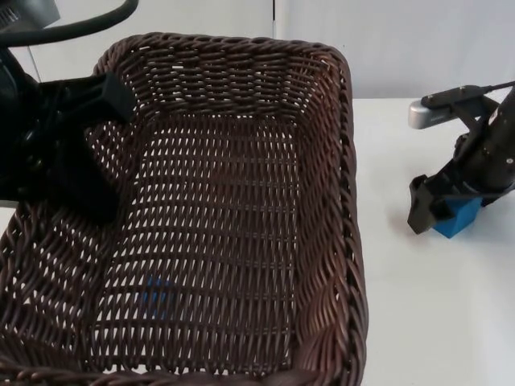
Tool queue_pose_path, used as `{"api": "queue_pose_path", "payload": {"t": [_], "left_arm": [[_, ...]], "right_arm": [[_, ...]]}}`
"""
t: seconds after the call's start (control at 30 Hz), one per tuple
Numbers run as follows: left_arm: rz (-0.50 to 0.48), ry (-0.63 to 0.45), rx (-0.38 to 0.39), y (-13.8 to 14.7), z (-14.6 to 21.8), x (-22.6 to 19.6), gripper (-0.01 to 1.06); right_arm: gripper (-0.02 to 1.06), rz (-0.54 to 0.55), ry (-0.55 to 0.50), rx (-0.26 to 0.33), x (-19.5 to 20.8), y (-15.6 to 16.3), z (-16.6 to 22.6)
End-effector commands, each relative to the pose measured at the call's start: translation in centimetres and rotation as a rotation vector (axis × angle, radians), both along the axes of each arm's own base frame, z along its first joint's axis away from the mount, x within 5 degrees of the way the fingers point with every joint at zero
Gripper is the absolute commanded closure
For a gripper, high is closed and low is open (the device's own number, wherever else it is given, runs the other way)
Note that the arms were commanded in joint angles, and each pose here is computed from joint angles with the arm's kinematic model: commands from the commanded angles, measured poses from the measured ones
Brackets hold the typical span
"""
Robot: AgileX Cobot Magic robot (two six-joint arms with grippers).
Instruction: Pick up the basket with the left hand and place the largest block into the basket with the right hand.
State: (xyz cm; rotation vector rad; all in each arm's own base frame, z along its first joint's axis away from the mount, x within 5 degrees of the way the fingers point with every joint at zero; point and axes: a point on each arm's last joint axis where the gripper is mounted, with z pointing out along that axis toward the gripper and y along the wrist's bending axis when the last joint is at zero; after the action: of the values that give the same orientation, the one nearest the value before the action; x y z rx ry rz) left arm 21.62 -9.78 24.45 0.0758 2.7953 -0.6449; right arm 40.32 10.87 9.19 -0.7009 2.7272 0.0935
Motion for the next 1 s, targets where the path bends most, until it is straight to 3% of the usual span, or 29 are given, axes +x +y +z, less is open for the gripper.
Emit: {"api": "queue_pose_path", "payload": {"t": [0.0,0.2,0.33,0.37,0.43,0.5,0.53,0.67,0.97], "left_arm": [[0.017,-0.026,-0.019,0.0,0.4,0.1,1.05],[0.017,-0.027,-0.017,0.0,0.4,0.1,1.05],[0.016,-0.027,-0.015,0.1,0.4,0.1,1.05],[0.016,-0.027,-0.015,0.1,0.4,0.1,1.05],[0.019,-0.033,-0.015,0.1,0.4,0.1,1.05],[0.023,-0.046,-0.013,0.1,0.4,0.2,1.05],[0.023,-0.046,-0.013,0.1,0.4,0.2,1.05],[0.023,-0.046,-0.013,0.1,0.4,0.2,1.05],[0.023,-0.046,-0.013,0.1,0.4,0.2,1.05]], "right_arm": [[-0.01,0.01,-0.011,0.004,0.1,0.4,0.0],[0.07,0.01,-0.011,0.004,0.1,0.4,0.0],[0.38,0.0,-0.018,0.008,0.2,0.4,0.2],[0.38,0.0,-0.018,0.008,0.2,0.4,0.2],[0.64,-0.01,-0.026,0.015,0.2,0.4,0.8],[0.8,-0.019,-0.038,0.022,0.2,0.4,1.7],[0.8,-0.019,-0.038,0.022,0.2,0.4,1.7],[1.05,-0.021,-0.044,0.034,-0.4,0.3,4.6],[1.05,-0.001,-0.081,0.054,-2.7,-0.1,12.0]]}}
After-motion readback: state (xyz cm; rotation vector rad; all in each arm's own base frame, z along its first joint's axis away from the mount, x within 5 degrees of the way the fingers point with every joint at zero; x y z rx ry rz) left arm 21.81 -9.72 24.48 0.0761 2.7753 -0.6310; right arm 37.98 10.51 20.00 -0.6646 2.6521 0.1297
